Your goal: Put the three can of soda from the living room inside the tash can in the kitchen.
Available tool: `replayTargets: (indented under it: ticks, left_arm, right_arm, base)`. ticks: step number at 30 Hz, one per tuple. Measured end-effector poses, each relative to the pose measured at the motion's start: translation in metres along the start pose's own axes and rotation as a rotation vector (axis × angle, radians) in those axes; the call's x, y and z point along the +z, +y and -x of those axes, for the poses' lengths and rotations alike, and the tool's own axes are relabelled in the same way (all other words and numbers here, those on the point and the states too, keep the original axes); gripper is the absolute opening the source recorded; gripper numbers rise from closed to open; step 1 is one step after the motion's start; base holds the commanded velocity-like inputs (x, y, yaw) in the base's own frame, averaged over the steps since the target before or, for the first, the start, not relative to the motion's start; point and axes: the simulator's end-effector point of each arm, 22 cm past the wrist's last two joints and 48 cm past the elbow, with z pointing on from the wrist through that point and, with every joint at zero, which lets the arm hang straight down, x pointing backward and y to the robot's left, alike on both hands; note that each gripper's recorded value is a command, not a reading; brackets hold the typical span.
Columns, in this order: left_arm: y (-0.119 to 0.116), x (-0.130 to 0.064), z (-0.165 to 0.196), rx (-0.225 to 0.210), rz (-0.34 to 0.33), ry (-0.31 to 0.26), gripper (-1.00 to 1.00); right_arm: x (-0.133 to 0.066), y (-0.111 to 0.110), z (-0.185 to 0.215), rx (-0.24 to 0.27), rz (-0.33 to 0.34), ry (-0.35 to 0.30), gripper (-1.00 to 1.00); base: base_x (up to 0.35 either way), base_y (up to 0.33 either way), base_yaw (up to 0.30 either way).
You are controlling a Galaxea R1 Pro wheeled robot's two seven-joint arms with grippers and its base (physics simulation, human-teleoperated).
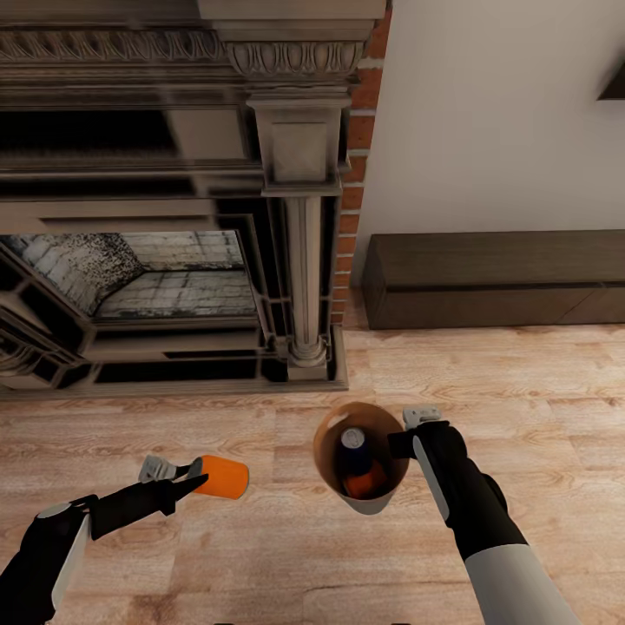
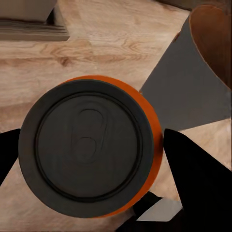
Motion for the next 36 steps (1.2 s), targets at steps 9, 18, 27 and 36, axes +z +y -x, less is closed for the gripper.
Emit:
replayTargets:
  ticks: [9, 18, 27, 36]
  left_arm:
    - [-0.025, -0.010, 0.019, -0.011, -0.106, -0.024, -1.00]
    - [-0.053, -0.016, 0.018, -0.100, -0.229, 0.005, -1.00]
    - [-0.063, -0.019, 0.030, -0.098, -0.254, 0.002, -1.00]
    - [-0.087, -0.027, 0.033, -0.109, -0.363, 0.000, -1.00]
  right_arm:
    - [0.005, 0.001, -0.007, 0.000, 0.003, 0.015, -1.00]
    - [0.015, 0.003, -0.023, -0.005, 0.005, 0.056, -1.00]
    - [0.015, 0.004, -0.024, -0.005, 0.007, 0.060, -1.00]
    - [0.016, 0.004, -0.025, -0.004, 0.009, 0.062, -1.00]
  base:
    - [0.000, 0.000, 0.000]
    - [0.000, 0.000, 0.000]
    - [0.000, 0.000, 0.000]
    - [0.000, 0.000, 0.000]
